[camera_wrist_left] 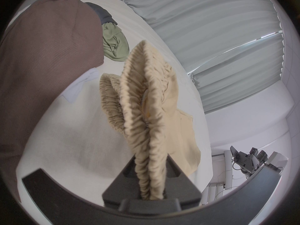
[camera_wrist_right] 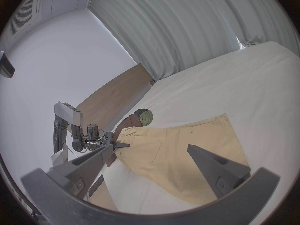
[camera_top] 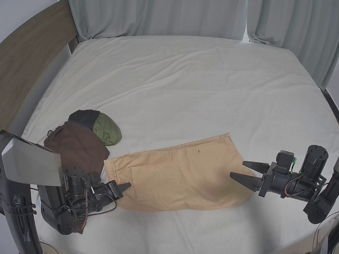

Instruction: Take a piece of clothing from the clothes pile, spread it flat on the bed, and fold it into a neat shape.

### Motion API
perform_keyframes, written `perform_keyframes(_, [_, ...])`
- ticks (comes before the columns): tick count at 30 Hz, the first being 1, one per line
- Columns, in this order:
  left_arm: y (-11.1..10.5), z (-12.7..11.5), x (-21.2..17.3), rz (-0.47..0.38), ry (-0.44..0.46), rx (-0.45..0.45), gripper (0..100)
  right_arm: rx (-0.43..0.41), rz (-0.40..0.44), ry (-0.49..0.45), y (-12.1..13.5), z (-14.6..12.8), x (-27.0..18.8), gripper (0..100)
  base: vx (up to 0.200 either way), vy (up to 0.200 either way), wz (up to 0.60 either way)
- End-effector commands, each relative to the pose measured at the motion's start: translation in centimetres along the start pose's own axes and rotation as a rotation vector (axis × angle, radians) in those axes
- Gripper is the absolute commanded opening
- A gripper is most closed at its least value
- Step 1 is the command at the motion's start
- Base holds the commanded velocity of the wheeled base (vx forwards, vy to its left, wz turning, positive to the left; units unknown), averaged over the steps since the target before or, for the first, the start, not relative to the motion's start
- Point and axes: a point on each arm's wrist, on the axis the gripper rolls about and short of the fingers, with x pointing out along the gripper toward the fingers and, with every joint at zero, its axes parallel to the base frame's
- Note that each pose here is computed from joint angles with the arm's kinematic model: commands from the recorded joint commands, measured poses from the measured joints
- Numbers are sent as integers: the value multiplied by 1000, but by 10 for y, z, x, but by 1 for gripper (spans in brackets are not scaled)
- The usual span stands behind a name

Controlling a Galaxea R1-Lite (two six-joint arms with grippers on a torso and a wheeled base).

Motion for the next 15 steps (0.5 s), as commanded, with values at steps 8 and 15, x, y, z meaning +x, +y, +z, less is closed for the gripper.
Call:
perform_keyframes(8, [7, 11, -36, -1, -1, 28, 0, 7, -1, 14, 0, -3, 0, 100, 0, 0, 0])
perform_keyframes(15, [16, 18, -49, 12, -19, 19, 0, 6, 7, 18, 2, -4, 2, 100, 0, 0, 0])
